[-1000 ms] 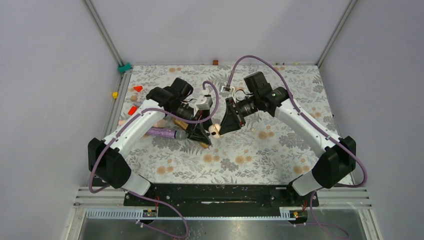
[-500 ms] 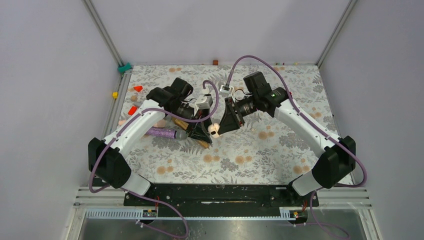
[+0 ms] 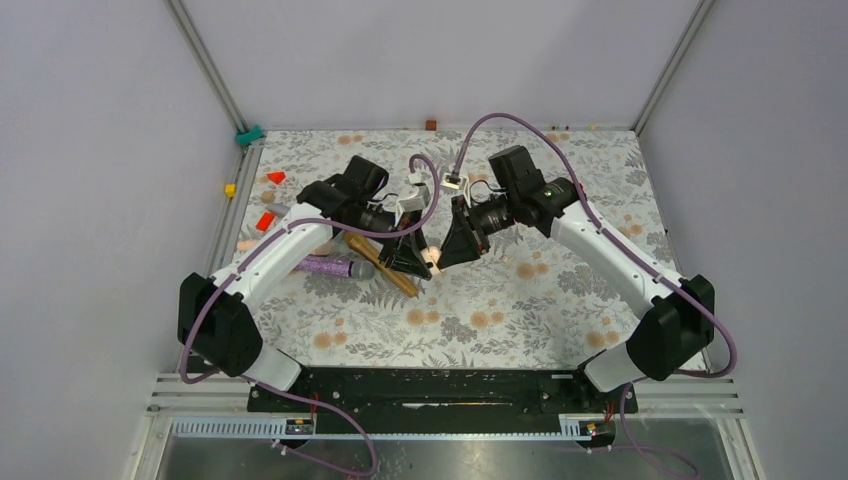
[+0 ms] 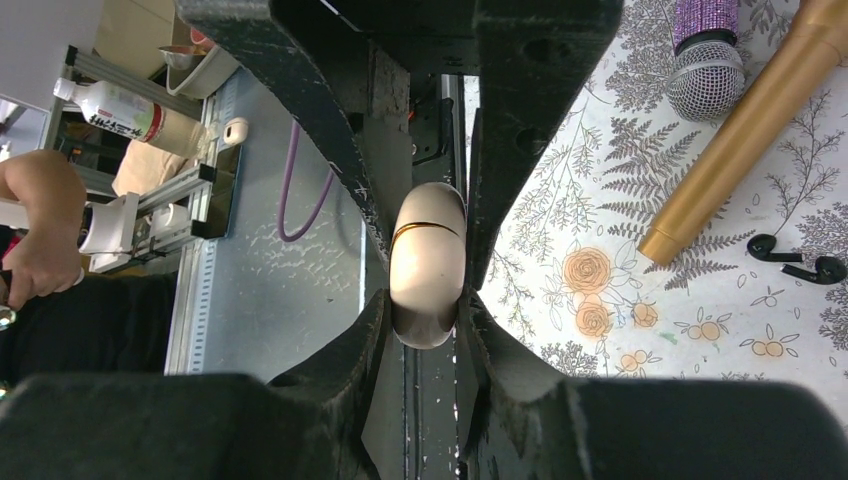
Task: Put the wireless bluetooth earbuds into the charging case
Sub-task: Pick up the charging case at the center of the board, then open the charging case.
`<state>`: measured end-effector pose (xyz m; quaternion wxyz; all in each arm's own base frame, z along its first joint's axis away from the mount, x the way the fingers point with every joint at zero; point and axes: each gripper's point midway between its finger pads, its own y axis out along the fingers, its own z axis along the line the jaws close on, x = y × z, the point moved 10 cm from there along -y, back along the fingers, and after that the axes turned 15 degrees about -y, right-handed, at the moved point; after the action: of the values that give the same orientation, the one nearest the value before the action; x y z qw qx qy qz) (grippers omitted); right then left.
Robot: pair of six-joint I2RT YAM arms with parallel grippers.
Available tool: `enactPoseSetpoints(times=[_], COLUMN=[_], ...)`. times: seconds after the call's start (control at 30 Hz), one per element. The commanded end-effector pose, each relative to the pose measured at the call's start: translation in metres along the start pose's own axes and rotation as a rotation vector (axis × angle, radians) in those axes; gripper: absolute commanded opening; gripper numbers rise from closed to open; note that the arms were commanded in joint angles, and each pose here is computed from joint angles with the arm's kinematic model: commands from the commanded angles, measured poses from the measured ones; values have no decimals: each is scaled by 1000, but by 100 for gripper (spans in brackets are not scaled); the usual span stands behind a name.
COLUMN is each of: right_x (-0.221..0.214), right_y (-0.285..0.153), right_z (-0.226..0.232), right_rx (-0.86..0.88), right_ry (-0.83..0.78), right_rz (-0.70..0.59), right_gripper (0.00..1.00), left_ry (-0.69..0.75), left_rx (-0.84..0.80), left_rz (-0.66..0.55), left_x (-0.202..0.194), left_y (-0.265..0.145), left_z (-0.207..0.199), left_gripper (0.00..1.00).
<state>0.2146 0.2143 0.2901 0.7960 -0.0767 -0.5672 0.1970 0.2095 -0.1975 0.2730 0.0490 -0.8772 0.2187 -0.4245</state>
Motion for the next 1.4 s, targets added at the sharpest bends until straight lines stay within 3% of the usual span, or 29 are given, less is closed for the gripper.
enactPoseSetpoints(times=[0.0,0.23,0.47,0.5,0.67,0.7,0.73,1.1,1.37], right_x=[5,3,2,3,5,5,5,3,8], right_y=[-4,-5,-4,-4,-4,-4,-4,-18,-44], right_z=[0,-1,-2,-2,-3,-4,-5,-28,-29], right_rx=[-65,-77,-77,-75,-72,-81,-88,-404,-499], right_ry=[-86,-94,-93,-91,-68,-64,-60,-50,-34], right_rz=[-3,4,6,5,1,3,8,76,32], right_gripper=[11,11,12,15,61,87,99,100,100], left_ry=[44,39,46,47,76,84,89,128,129], left_rx=[-51,-54,-53,-51,-9,-2,2,19,20], left_rz=[-36,-38,-38,-37,-28,-27,-26,-29,-28], left_x=[10,10,10,10,6,5,4,2,1], left_y=[0,0,0,0,-1,-2,-2,-5,-5], left_z=[-11,-10,-11,-11,-9,-10,-11,-17,-17], left_gripper=[35,30,0,0,0,0,0,0,0])
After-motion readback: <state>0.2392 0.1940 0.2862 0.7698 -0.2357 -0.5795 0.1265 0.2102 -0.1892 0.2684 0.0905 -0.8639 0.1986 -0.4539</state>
